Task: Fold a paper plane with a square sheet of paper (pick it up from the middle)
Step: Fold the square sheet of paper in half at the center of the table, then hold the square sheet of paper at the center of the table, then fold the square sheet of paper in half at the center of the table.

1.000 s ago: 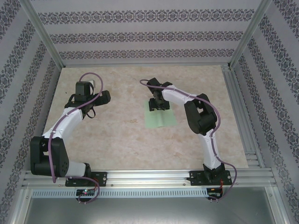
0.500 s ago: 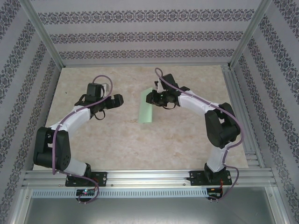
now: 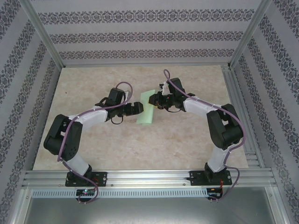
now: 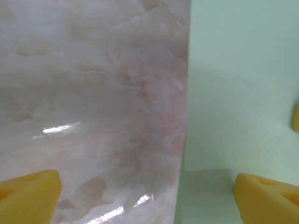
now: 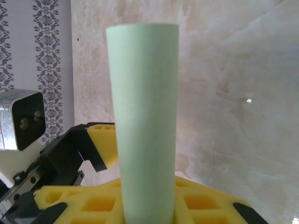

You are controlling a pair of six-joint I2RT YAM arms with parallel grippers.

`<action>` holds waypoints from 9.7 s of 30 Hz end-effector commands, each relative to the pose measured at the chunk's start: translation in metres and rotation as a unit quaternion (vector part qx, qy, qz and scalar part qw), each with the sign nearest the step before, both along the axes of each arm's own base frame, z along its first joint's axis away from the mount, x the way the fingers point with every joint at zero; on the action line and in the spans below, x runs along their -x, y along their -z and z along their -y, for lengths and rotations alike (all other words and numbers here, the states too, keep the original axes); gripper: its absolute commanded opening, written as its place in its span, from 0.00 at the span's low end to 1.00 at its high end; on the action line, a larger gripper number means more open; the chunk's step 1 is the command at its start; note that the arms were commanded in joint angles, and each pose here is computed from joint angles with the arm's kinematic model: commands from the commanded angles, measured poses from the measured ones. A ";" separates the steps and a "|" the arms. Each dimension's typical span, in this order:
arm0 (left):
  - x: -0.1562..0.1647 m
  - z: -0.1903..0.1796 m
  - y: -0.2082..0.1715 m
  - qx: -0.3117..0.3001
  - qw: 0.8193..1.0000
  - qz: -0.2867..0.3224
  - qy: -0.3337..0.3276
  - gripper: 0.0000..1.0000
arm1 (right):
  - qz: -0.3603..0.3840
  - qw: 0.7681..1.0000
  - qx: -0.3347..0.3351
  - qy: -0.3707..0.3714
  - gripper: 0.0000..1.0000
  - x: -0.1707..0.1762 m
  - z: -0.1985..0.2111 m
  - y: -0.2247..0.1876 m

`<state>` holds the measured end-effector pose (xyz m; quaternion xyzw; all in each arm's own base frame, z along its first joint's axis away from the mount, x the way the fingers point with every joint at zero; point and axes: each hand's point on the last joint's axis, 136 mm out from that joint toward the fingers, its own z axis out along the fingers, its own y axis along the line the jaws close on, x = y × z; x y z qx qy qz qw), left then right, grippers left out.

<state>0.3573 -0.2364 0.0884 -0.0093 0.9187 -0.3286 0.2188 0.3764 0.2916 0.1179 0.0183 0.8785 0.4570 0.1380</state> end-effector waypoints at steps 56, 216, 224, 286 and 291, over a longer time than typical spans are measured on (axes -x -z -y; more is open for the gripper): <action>0.007 0.078 0.070 -0.004 0.990 -0.105 0.092 0.11 | -0.053 0.979 0.198 -0.012 0.61 0.020 0.060 0.070; 0.038 0.052 0.125 -0.116 0.970 -0.199 0.074 0.14 | 0.010 0.980 0.196 -0.036 0.47 0.018 0.086 0.037; 0.039 0.049 0.130 -0.125 0.968 -0.206 0.068 0.14 | -0.009 0.985 0.150 -0.081 0.27 0.032 0.055 0.044; 0.044 0.039 0.147 -0.162 0.959 -0.224 0.058 0.12 | -0.086 0.976 0.183 -0.079 0.17 0.103 0.063 0.083; 0.044 0.040 0.146 -0.161 0.960 -0.223 0.059 0.12 | -0.012 0.989 0.146 -0.036 0.18 0.056 0.058 0.038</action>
